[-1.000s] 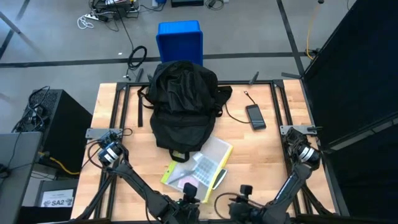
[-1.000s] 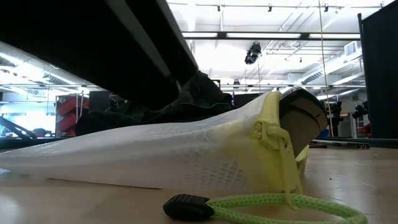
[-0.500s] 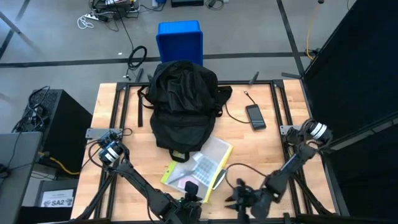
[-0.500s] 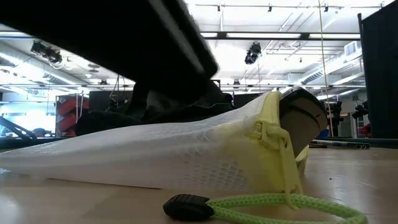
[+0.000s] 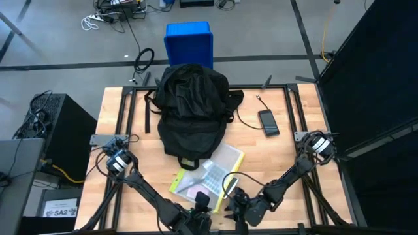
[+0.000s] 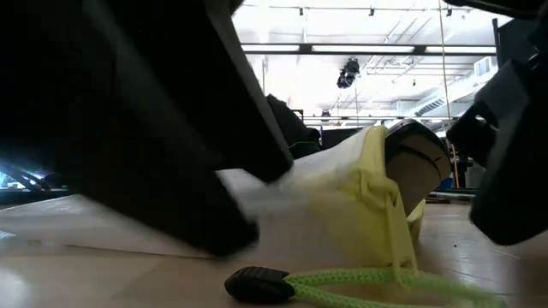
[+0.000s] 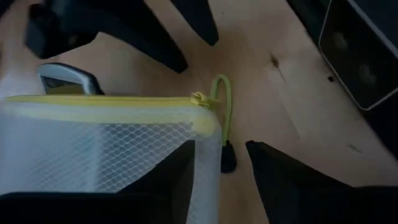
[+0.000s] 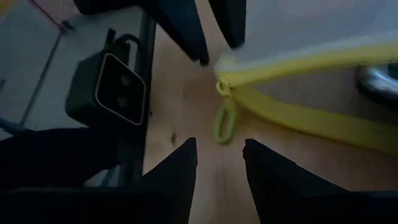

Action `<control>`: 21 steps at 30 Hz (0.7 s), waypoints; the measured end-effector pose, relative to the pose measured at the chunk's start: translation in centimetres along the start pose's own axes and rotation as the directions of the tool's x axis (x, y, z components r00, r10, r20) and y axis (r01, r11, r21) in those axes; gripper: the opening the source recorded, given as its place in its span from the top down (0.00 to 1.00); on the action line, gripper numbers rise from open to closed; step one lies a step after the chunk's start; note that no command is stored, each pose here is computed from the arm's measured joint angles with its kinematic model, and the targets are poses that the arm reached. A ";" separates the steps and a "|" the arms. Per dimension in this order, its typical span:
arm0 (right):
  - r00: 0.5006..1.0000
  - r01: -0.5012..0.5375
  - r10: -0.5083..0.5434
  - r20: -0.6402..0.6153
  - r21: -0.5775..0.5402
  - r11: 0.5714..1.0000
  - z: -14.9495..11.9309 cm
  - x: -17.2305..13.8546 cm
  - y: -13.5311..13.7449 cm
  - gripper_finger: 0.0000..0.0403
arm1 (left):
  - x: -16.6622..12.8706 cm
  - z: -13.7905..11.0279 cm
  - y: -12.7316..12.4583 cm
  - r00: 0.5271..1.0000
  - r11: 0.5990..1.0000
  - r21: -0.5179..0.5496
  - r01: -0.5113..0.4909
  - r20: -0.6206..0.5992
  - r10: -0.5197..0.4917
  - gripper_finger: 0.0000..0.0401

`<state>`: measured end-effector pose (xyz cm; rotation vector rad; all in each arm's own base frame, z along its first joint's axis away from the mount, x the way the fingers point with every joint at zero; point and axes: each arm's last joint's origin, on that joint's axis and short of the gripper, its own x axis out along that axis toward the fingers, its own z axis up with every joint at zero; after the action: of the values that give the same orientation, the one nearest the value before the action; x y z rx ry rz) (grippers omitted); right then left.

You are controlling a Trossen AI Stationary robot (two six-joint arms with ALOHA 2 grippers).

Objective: Unpack backpack
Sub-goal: Close the yellow zipper pouch

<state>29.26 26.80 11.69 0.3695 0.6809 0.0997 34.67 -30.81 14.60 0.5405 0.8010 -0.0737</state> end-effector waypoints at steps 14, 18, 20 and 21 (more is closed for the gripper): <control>0.999 0.031 -0.030 -0.026 0.009 0.999 -0.5 1.1 -1.0 0.68 | 2.2 -0.2 0.7 0.998 0.997 -0.056 -0.059 0.004 0.059 0.54; 1.000 0.025 -0.025 -0.007 0.013 1.000 -0.5 1.3 -1.0 0.69 | 2.4 -0.2 0.9 0.998 0.995 -0.075 -0.064 0.000 0.064 0.57; 1.000 0.024 -0.024 -0.004 0.010 1.000 -0.4 1.4 -1.1 0.70 | 2.4 -0.2 0.9 0.997 0.994 -0.074 -0.077 0.007 0.078 0.60; 1.000 0.021 -0.021 0.002 0.009 1.000 -0.3 1.4 -1.1 0.70 | 2.5 -0.2 0.9 0.996 0.994 -0.074 -0.082 0.010 0.083 0.62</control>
<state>30.15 26.20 10.24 0.3716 0.6829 0.0765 36.55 -29.60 13.20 0.5021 0.7650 0.0285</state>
